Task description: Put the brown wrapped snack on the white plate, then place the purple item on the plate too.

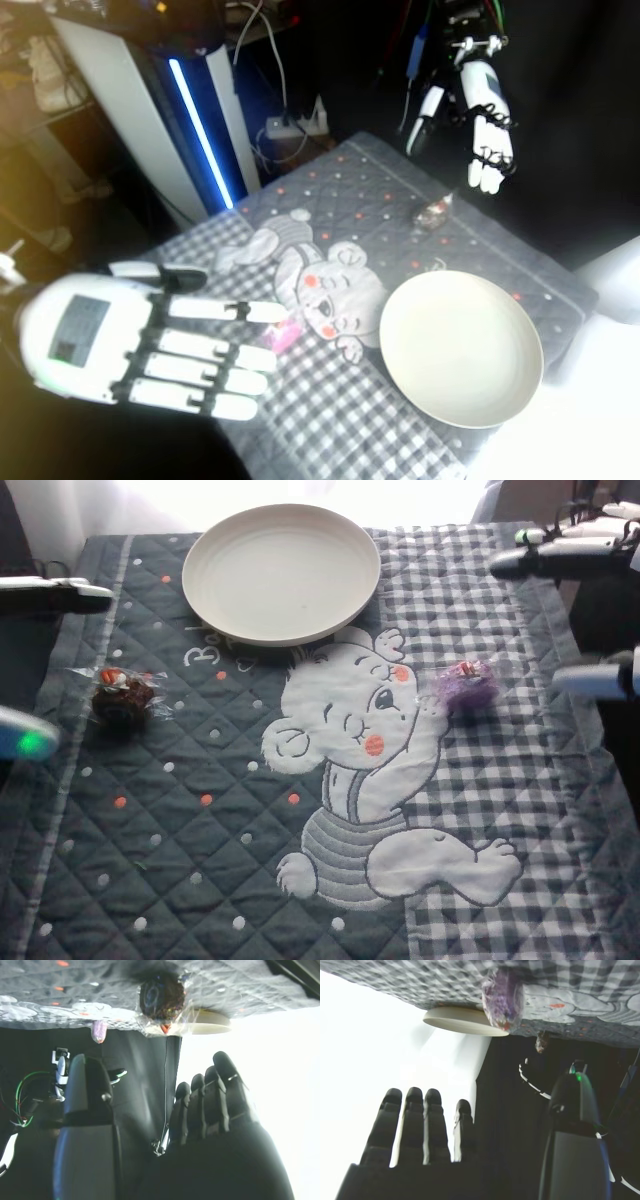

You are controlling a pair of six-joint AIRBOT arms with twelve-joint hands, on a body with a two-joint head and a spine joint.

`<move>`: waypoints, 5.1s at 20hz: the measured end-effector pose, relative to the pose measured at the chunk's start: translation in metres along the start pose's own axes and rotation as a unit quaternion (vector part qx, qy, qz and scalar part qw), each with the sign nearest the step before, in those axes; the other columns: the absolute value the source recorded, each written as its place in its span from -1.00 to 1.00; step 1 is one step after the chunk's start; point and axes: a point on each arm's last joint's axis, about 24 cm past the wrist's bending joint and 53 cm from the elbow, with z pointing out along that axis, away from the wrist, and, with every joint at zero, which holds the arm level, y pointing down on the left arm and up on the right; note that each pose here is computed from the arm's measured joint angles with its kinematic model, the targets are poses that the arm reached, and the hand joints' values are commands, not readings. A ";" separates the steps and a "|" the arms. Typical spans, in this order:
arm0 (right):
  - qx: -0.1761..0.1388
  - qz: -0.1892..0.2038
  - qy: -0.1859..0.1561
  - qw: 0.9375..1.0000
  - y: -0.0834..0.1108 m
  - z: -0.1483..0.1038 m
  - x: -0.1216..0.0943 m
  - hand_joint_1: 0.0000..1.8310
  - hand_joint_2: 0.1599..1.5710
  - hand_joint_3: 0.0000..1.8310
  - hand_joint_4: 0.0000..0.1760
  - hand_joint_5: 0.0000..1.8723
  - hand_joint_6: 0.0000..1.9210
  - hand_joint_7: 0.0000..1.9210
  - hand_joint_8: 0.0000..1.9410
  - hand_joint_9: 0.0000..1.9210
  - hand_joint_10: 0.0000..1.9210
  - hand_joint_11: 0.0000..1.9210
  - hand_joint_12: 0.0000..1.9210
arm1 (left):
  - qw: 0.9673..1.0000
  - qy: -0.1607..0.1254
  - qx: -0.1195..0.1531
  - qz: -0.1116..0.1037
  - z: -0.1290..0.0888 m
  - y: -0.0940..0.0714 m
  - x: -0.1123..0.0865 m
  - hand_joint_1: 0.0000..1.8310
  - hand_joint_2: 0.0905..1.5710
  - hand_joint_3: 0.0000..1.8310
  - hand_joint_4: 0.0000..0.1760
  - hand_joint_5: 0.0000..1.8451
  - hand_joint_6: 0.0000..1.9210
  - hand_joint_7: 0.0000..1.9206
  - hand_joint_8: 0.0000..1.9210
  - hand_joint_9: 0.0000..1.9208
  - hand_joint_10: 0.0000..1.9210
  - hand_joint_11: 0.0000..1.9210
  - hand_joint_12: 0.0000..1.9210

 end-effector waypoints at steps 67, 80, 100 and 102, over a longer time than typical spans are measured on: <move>0.000 0.051 0.002 0.999 -0.022 0.017 0.007 0.01 0.13 -1.00 -0.14 -0.69 -1.00 -0.68 -1.00 -0.73 -1.00 -1.00 -0.25 | 0.988 -0.084 0.056 -0.115 -0.010 -0.010 0.016 -0.17 0.04 -1.00 -0.41 -0.62 -1.00 -0.62 -1.00 -0.62 -1.00 -0.99 0.06; -0.034 -0.012 0.066 0.997 0.024 0.068 0.036 -0.10 -0.02 -1.00 -0.04 -0.78 -1.00 -0.75 -0.99 -0.72 -0.99 -1.00 -0.15 | 0.984 -0.125 0.047 -0.122 -0.053 0.000 0.004 -0.16 0.02 -1.00 -0.30 -0.58 -1.00 -0.62 -1.00 -0.67 -1.00 -1.00 -0.03; 0.022 -0.047 0.100 0.994 -0.006 0.072 0.057 0.16 0.08 -1.00 -1.00 -0.18 -1.00 -0.39 -0.13 -0.48 0.43 -0.58 0.87 | 0.981 -0.138 0.054 -0.128 -0.057 -0.002 -0.001 -0.10 0.03 -1.00 -0.37 -0.59 -1.00 -0.62 -1.00 -0.65 -1.00 -1.00 0.01; 0.029 -0.047 0.102 0.993 -0.010 0.074 0.059 0.18 0.09 -1.00 -1.00 -0.15 -1.00 -0.51 0.14 -0.53 0.62 -0.57 0.99 | 0.980 -0.138 0.055 -0.131 -0.057 -0.003 0.000 -0.11 0.05 -1.00 -0.66 -0.57 -1.00 -0.60 -1.00 -0.62 -0.99 -1.00 0.10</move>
